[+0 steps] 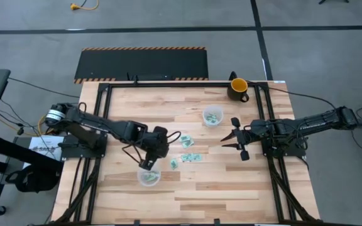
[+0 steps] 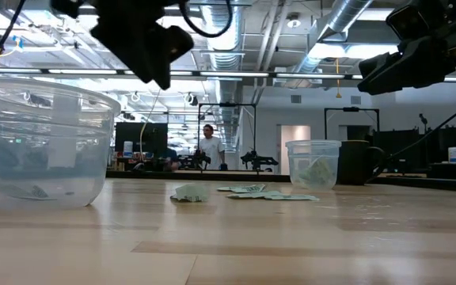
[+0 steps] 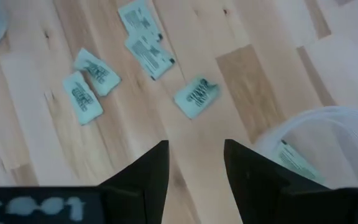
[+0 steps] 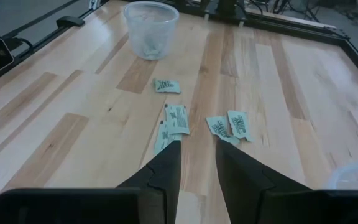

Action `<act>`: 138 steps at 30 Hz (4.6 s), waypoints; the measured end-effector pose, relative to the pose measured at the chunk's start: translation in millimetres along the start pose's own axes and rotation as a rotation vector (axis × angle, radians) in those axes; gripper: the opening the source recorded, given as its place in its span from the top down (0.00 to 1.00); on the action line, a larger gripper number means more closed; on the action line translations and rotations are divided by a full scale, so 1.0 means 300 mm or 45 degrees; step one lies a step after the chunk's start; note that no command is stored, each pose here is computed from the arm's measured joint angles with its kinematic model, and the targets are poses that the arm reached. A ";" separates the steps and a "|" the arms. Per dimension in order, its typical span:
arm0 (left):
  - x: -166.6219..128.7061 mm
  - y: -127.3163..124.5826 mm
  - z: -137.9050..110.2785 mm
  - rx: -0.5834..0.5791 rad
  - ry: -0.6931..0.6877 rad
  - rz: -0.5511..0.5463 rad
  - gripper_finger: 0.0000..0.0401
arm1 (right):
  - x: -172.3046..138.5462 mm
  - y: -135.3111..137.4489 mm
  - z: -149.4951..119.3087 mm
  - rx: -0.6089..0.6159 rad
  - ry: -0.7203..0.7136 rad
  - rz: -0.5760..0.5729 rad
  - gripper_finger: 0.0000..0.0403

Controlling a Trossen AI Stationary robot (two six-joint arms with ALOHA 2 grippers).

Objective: Pick and place Stevia / Truvia into bins
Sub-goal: Put the stevia packet into the bottom transparent container

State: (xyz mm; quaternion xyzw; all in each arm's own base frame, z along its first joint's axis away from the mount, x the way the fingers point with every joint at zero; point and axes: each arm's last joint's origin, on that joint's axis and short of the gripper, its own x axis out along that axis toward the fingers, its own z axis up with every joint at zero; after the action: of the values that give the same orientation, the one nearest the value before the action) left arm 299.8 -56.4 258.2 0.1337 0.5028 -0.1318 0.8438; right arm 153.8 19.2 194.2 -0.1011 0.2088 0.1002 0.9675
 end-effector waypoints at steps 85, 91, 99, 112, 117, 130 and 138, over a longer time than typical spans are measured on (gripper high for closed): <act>0.493 0.069 0.153 -0.795 0.508 -0.206 0.52 | 0.000 0.003 -0.014 0.116 0.055 0.013 0.77; 0.503 0.077 0.136 -0.804 0.500 -0.258 0.53 | 0.000 0.003 -0.014 0.116 0.055 0.013 0.77; 0.505 0.081 0.137 -0.759 0.480 -0.290 0.66 | 0.000 0.003 -0.014 0.116 0.055 0.013 0.77; 0.500 0.085 0.153 -0.689 0.450 -0.305 0.98 | 0.000 0.003 -0.014 0.116 0.055 0.013 0.77; 0.501 0.087 0.153 -0.667 0.443 -0.288 0.99 | 0.000 0.003 -0.014 0.116 0.055 0.013 0.77; 0.498 0.088 0.153 -0.647 0.447 -0.240 1.00 | 0.000 0.003 -0.014 0.116 0.055 0.013 0.77; 0.439 0.076 0.203 -0.569 0.481 -0.076 1.00 | 0.000 0.003 -0.014 0.116 0.055 0.013 0.77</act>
State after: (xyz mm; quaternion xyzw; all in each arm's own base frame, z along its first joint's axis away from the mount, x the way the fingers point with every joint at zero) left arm 418.0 -68.5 172.0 -0.0481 0.6711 -0.0153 0.7396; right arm 151.9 19.2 190.4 -0.0581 0.2345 0.0933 0.9659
